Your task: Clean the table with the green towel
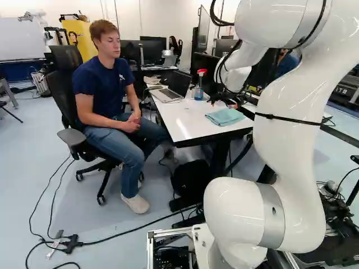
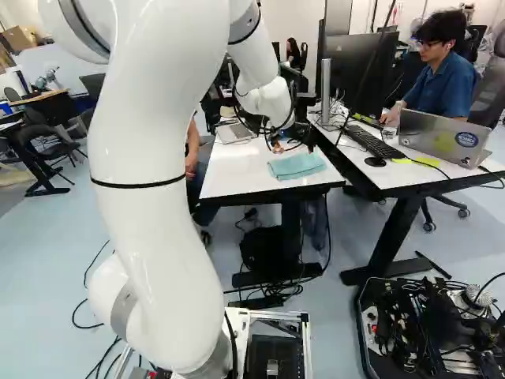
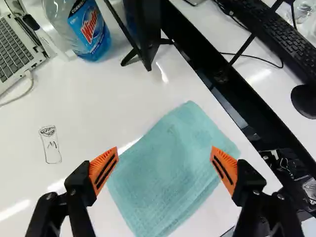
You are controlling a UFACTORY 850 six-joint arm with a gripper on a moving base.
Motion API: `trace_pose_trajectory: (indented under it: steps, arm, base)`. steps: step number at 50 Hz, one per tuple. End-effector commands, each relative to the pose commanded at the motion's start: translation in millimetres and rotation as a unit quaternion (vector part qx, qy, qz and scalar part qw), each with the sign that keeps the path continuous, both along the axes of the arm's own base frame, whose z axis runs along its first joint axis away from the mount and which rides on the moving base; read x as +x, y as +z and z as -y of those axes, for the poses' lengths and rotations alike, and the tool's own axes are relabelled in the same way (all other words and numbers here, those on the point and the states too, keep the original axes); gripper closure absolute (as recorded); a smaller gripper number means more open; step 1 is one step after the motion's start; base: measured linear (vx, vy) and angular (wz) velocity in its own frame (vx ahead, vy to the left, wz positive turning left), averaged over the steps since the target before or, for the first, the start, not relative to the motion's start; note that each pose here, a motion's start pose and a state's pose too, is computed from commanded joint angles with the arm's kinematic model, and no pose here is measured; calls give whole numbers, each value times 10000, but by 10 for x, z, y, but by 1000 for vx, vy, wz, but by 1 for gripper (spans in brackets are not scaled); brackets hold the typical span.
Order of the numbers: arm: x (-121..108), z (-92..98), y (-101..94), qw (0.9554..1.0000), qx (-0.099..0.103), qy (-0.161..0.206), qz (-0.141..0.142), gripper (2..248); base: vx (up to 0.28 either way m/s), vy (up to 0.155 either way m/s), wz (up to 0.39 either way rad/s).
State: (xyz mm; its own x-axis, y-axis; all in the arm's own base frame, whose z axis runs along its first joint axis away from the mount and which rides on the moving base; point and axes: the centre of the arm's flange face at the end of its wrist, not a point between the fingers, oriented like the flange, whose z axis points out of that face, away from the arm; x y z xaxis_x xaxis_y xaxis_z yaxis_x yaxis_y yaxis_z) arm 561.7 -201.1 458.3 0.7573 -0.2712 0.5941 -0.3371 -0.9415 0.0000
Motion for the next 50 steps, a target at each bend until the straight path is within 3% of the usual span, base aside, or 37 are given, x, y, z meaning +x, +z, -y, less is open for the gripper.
trace_pose_trajectory:
  steps: [29,50]
  arm:
    - [0,34,-365,9995,108,-27,-299,3]
    - [-35,37,-395,9994,122,-39,-335,3]
  base:
    - [0,0,0]
    - [0,0,0]
